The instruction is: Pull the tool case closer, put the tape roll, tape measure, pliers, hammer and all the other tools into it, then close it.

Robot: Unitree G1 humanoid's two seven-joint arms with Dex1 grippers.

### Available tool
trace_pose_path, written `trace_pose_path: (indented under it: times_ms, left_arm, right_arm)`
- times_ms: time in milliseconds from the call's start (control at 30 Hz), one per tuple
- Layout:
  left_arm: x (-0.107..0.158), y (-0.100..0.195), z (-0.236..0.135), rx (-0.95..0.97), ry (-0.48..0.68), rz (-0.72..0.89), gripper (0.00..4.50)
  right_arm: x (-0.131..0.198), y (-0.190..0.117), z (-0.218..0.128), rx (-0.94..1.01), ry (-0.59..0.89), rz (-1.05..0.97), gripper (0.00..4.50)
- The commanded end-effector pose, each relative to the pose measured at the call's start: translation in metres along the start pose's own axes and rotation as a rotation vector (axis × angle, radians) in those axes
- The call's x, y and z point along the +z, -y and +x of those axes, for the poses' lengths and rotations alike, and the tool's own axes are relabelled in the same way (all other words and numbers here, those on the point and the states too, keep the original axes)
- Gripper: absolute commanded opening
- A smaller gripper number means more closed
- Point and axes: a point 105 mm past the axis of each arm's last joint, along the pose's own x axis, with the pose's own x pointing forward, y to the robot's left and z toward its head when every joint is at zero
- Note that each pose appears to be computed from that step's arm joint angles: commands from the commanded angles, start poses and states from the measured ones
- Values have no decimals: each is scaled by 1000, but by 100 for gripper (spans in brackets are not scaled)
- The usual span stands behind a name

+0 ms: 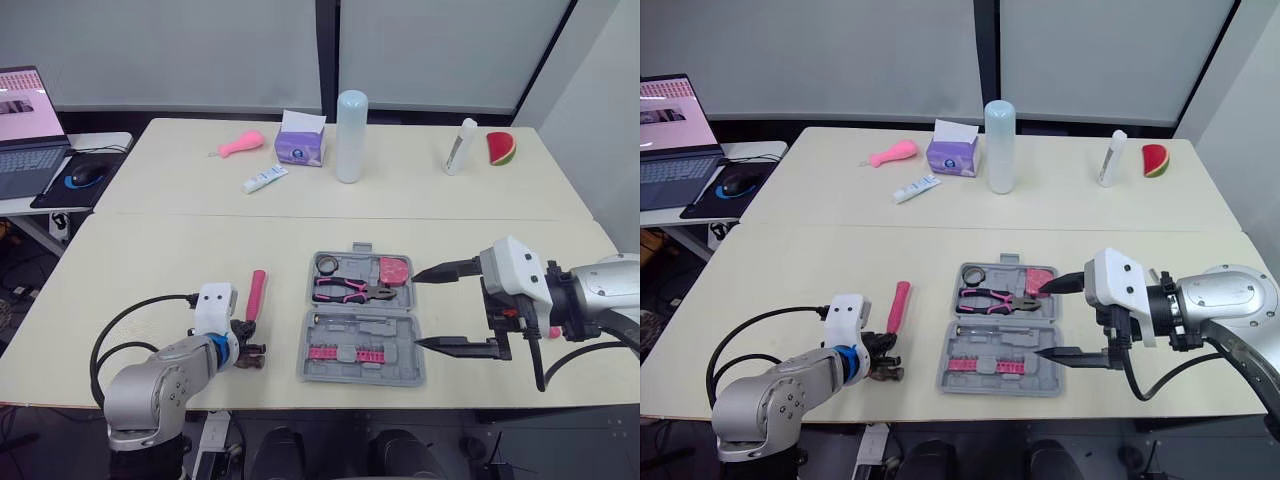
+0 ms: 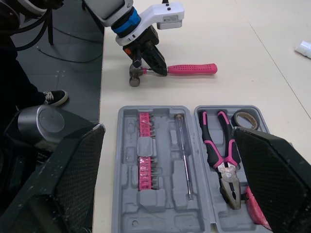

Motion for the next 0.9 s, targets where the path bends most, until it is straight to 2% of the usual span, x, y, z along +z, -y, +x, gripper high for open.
trace_pose_path:
  times_ms: [33, 233, 400, 433, 467, 567, 633, 700, 833, 900]
  left_arm:
    - [15, 1, -4, -1, 65, 12, 95]
    - [29, -8, -26, -12, 103, 27, 273]
    - [45, -9, -59, -116, 159, 164, 415]
    - [50, -9, -64, -164, 174, 214, 415]
    - [56, -10, -67, -194, 189, 308, 415]
    - [76, 6, -72, -387, 266, 801, 415]
    - [80, 7, -68, -490, 264, 1071, 415]
    - [81, 2, -61, -563, 238, 1274, 415]
    - [81, -10, -42, -717, 155, 1839, 415]
    - [81, -15, -34, -774, 130, 1990, 415]
  right_arm:
    - [5, -1, -2, -3, -2, -40, 450]
    - [5, -1, -5, -25, -4, -37, 450]
    - [7, -3, -7, -56, 9, -29, 450]
    - [7, -3, -7, -63, 12, -29, 450]
    - [7, -4, -6, -71, 13, -26, 450]
    - [6, -7, -2, -90, 18, -17, 450]
    - [5, -9, 3, -96, 19, -11, 450]
    - [3, -9, 7, -106, 15, -7, 450]
    - [-2, -10, 16, -130, -6, 14, 450]
    - [-3, -11, 19, -125, -16, 26, 450]
